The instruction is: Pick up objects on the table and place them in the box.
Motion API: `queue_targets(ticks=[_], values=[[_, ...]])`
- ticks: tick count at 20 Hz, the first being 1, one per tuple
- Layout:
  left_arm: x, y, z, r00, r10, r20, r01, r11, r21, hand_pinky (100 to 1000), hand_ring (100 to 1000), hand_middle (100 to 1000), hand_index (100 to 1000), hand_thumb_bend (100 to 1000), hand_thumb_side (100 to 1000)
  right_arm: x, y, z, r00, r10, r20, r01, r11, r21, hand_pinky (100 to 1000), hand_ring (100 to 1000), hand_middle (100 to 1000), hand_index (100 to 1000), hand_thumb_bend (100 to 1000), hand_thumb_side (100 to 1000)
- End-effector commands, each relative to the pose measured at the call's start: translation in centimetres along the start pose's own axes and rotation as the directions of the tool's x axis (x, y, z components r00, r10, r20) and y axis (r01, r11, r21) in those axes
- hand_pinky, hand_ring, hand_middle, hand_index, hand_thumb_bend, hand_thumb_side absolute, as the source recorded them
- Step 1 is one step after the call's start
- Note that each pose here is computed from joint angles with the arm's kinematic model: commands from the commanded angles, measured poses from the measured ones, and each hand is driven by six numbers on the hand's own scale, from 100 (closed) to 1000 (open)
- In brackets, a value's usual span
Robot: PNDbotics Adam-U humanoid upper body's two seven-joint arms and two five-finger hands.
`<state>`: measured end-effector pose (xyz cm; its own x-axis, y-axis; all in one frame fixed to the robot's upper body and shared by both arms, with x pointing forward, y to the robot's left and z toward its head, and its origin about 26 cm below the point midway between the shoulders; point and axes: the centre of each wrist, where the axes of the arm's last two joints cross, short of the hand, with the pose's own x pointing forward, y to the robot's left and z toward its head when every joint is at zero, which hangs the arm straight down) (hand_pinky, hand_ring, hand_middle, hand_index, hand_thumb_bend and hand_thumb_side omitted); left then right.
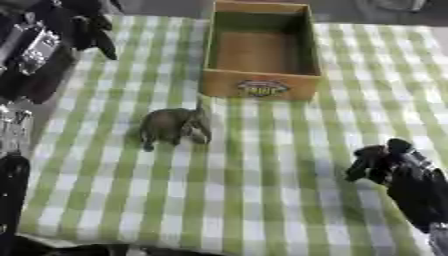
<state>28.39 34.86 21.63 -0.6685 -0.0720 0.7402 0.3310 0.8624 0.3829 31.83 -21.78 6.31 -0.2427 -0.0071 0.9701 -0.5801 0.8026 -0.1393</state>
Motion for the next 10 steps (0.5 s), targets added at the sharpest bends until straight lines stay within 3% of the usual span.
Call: queue_targets(ticks=[1,10], values=[[0.88,0.24,-0.33,1.000,-0.023,0.019,0.023,1.000,-0.019,534,541,593,758,100,564,0.81,-0.43,-0.13,0.999,0.026,0.019,-0.026,1.000,-0.001,618,611,537,697,100,1000],[0.90,0.25,-0.35,0.999,-0.026,0.019,0.026,0.999,-0.023,534,541,593,758,100,562,0.78,-0.41,-0.12,0.999,0.026,0.018,-0.026,1.000,0.000,617,611,537,697,100,1000]])
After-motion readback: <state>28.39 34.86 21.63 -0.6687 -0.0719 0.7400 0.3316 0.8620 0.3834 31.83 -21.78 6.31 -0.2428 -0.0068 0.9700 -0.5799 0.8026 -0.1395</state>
